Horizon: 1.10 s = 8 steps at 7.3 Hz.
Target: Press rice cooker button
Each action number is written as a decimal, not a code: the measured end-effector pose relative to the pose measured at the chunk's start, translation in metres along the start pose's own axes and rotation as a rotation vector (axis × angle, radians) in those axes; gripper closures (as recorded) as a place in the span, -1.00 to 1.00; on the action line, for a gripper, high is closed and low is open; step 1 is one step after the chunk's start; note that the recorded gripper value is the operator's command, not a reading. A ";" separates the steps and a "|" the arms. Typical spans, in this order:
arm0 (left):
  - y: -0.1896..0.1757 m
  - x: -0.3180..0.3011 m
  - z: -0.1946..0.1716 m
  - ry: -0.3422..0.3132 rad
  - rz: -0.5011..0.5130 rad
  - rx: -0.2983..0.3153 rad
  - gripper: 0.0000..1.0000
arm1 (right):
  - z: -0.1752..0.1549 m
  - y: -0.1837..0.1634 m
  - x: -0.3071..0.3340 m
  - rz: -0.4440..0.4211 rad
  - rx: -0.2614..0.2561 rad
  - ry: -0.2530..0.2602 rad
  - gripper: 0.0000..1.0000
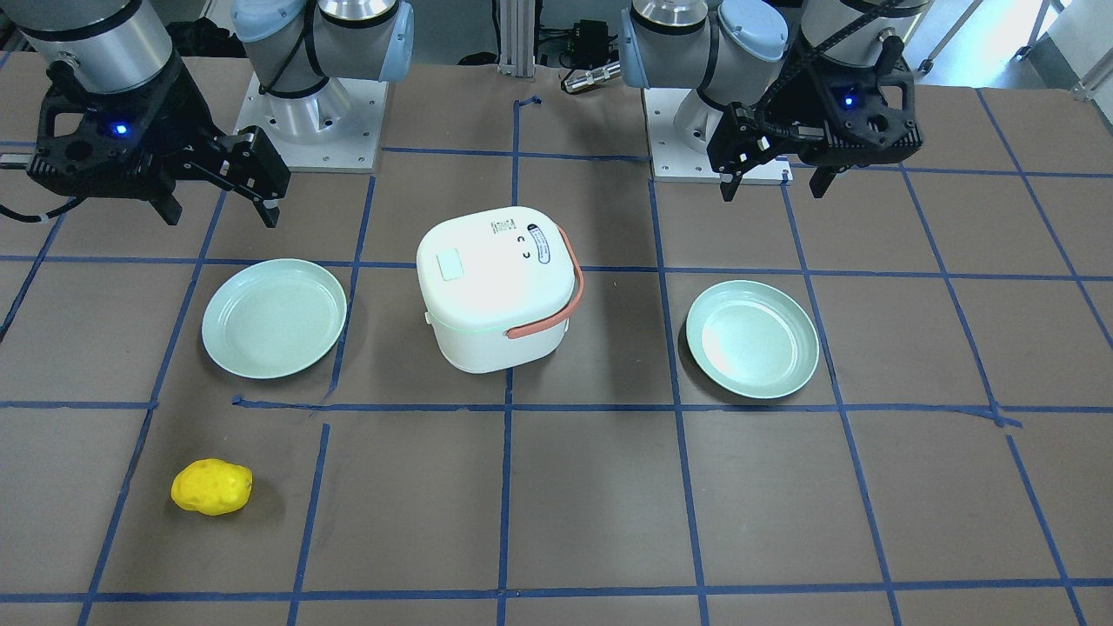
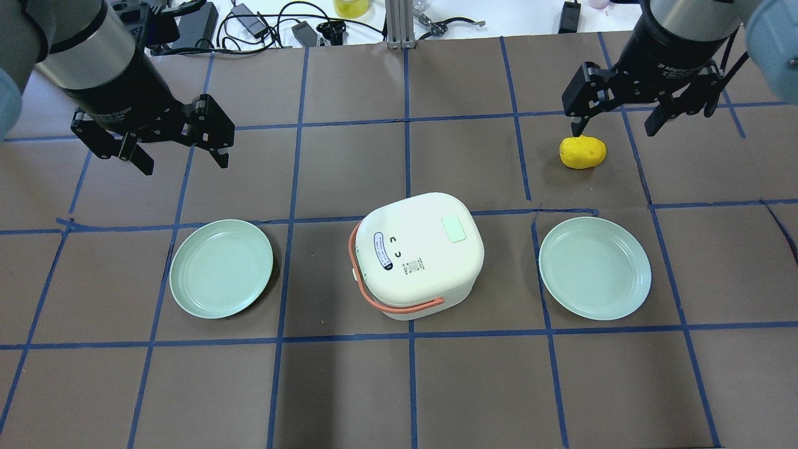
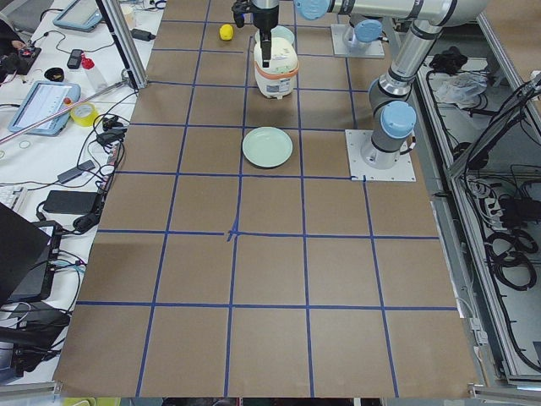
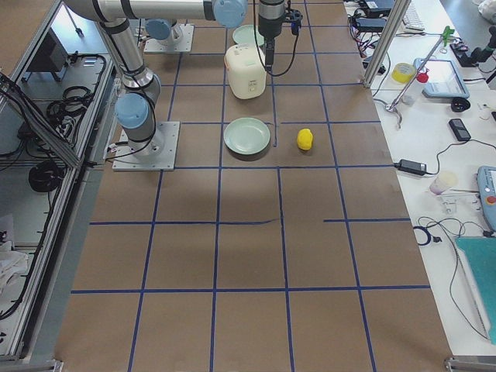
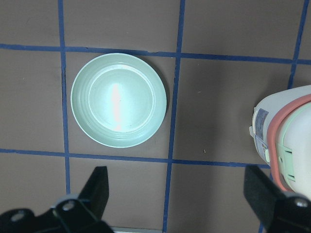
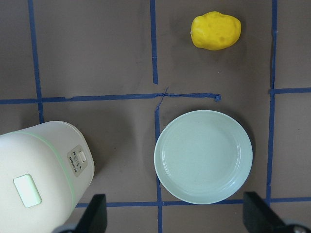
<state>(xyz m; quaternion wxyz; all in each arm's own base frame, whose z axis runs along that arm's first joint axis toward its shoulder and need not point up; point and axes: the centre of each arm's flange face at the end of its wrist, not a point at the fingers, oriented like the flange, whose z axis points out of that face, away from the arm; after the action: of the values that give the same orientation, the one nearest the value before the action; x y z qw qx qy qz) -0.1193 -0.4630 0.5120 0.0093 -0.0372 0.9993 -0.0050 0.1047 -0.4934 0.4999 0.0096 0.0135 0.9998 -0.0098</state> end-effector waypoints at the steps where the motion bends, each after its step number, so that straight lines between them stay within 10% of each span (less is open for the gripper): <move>1: 0.000 0.000 0.000 0.000 0.000 0.000 -1.00 | -0.001 0.000 0.000 -0.001 0.000 0.003 -1.00; 8: 0.000 0.000 0.000 0.000 0.000 0.000 -1.00 | -0.023 0.000 -0.002 0.021 0.019 0.001 -1.00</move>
<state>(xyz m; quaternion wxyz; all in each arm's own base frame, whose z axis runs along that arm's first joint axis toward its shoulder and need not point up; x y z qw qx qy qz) -0.1193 -0.4631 0.5118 0.0093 -0.0372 0.9993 -0.0048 0.1061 -0.4929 0.5230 0.0091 0.0239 0.9995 -0.0194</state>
